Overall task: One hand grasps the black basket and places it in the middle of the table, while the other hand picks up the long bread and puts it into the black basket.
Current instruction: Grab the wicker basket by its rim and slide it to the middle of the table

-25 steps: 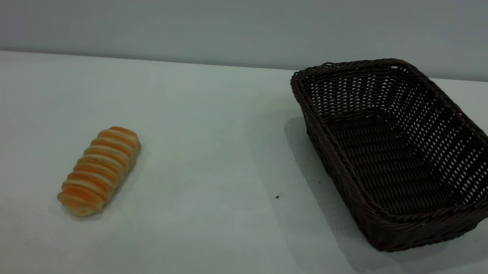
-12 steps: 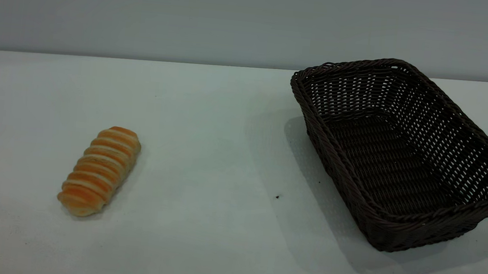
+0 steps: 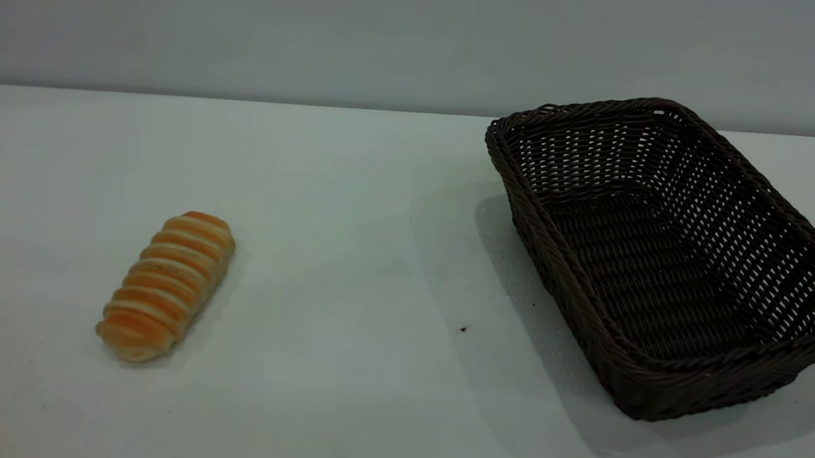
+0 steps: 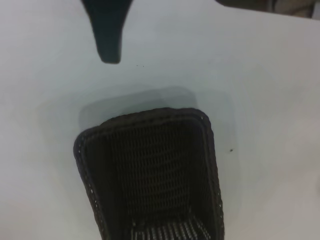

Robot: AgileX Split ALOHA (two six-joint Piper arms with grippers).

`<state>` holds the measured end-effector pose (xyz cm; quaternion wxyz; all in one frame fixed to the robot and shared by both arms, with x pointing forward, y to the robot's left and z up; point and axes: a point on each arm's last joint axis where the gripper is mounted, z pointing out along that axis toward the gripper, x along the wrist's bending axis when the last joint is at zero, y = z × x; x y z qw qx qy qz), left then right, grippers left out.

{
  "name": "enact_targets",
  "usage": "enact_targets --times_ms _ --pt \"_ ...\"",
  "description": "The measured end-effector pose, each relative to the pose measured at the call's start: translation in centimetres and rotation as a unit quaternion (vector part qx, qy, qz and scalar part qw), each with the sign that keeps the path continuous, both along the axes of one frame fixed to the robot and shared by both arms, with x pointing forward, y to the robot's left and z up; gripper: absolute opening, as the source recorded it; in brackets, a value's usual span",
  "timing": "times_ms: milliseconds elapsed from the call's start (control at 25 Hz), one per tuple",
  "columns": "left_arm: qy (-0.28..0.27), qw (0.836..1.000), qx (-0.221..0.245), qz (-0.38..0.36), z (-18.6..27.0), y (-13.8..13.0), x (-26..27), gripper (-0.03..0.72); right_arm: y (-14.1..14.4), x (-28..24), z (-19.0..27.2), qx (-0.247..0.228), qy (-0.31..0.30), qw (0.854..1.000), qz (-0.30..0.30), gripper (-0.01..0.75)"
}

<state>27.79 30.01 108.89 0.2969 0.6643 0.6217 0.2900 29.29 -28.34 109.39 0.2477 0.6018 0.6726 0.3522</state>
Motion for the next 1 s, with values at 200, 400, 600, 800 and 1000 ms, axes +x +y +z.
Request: enact_targets --times_ms 200,400,600,800,1000 --pt "0.023 1.000 0.003 -0.002 1.5 -0.3 5.4 0.563 1.1 6.6 -0.9 0.057 0.085 0.995 0.001 0.575" --pt "0.051 0.998 0.015 -0.020 0.9 -0.7 9.7 0.563 2.3 12.0 -4.4 0.130 0.193 0.972 -0.017 0.575" --pt "0.076 0.997 0.022 -0.027 -0.1 -0.8 11.6 0.563 3.2 16.0 -8.6 0.192 0.280 0.939 -0.049 0.575" --pt "0.070 0.997 0.023 -0.029 -0.2 -0.8 12.1 0.563 3.7 18.9 -12.5 0.252 0.333 0.902 -0.109 0.575" --pt "0.068 0.997 0.023 -0.028 -0.2 -0.8 12.1 0.563 3.9 20.8 -16.1 0.303 0.366 0.860 -0.184 0.575"
